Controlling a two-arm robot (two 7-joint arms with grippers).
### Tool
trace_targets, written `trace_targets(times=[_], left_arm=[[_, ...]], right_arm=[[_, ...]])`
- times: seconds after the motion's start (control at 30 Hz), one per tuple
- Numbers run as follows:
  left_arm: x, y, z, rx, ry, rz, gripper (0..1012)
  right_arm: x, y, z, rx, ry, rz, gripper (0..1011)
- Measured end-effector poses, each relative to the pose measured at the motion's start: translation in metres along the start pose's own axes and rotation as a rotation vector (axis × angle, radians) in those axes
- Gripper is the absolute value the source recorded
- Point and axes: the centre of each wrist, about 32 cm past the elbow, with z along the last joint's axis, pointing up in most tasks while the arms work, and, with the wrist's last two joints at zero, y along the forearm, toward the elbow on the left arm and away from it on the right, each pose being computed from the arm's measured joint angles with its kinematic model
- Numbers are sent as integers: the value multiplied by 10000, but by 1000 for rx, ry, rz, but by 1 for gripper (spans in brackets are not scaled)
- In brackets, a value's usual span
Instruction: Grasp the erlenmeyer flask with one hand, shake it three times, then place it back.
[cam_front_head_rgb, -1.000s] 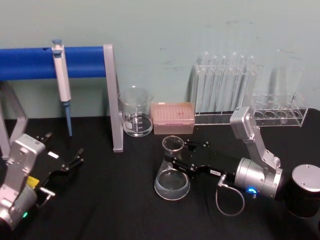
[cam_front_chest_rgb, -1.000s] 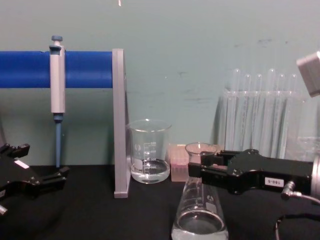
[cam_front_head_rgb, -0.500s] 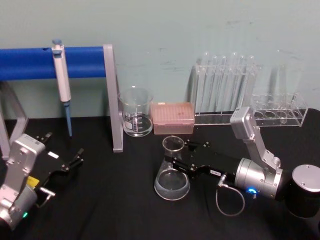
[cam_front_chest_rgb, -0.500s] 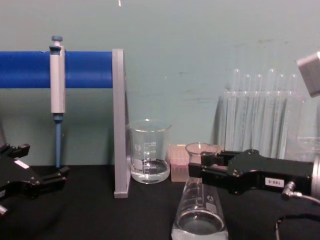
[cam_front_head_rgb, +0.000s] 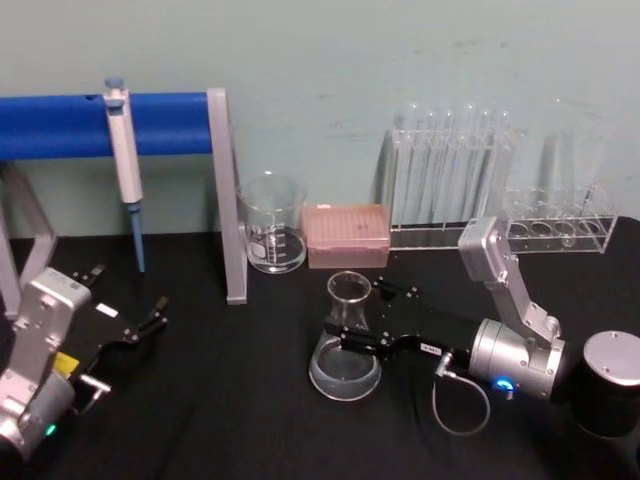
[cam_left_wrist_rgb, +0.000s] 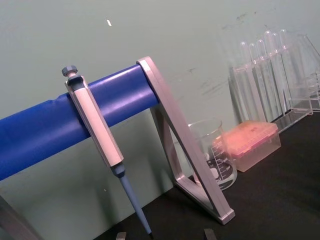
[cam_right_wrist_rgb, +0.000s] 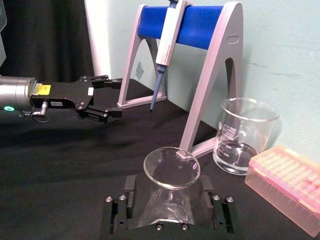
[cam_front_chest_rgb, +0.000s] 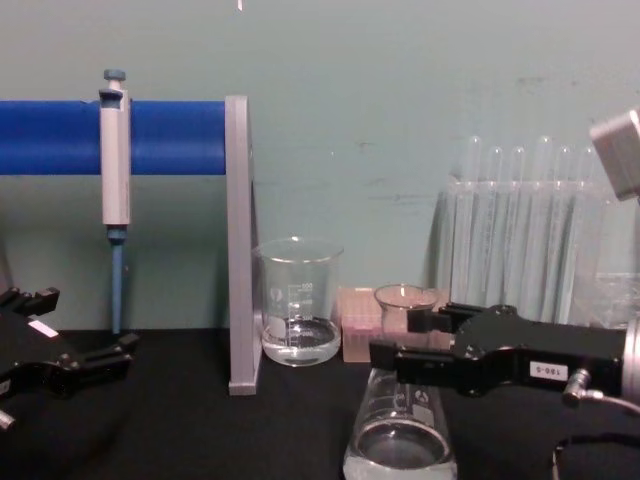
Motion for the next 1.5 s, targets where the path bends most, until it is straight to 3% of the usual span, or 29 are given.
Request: trace_targets(times=[0.07,0.3,1.5], left_arm=[[0,0,0,0,0,0,1001],[0,0,0,0,0,0,1001],[0,0,0,0,0,0,1001]], right_arm=[[0,0,1,0,0,0,836],[2,0,4,2,0,-1,1002],[-18,-58,17,7,-6,11,1000]])
